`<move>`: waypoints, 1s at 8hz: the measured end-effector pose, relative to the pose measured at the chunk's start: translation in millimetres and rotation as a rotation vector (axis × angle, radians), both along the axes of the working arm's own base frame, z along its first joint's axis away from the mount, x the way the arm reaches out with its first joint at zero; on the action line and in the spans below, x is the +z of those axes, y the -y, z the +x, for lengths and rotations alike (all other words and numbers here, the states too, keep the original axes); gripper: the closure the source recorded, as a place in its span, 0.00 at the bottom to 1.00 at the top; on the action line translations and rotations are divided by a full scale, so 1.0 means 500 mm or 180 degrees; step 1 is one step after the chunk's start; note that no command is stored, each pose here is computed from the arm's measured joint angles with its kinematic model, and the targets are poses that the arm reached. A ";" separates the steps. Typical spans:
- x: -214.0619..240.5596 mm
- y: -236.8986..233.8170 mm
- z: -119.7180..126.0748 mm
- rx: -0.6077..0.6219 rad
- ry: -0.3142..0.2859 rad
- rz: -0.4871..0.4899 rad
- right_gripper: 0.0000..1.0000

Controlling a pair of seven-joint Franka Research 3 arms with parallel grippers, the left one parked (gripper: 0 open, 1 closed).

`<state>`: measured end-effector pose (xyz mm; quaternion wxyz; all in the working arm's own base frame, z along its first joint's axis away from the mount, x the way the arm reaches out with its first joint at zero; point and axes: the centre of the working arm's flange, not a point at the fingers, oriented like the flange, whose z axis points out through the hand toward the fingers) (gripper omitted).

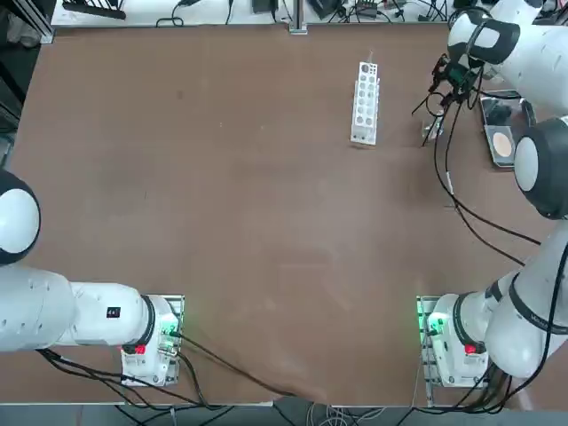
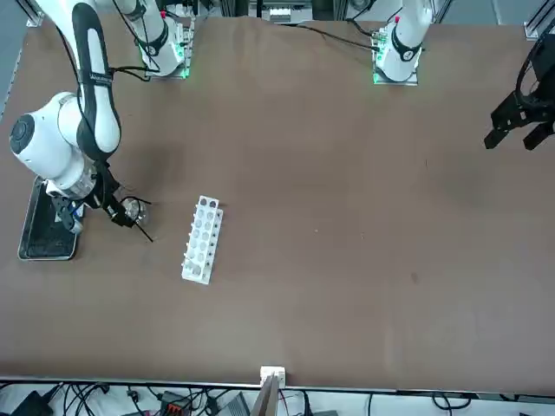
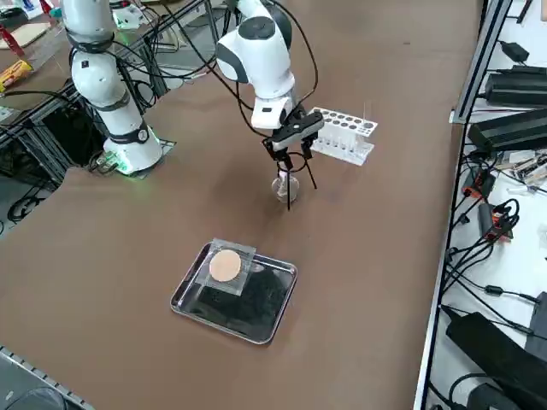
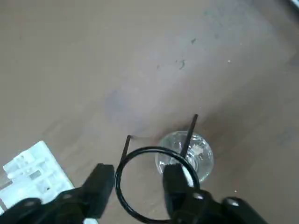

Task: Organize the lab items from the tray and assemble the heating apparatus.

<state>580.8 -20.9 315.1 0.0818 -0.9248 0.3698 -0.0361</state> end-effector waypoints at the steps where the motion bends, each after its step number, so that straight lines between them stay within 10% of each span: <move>1: 0.013 0.009 0.005 0.0014 0.0002 -0.0014 0.07; 8: 0.168 0.143 0.036 0.0792 -0.0469 -0.0737 0.00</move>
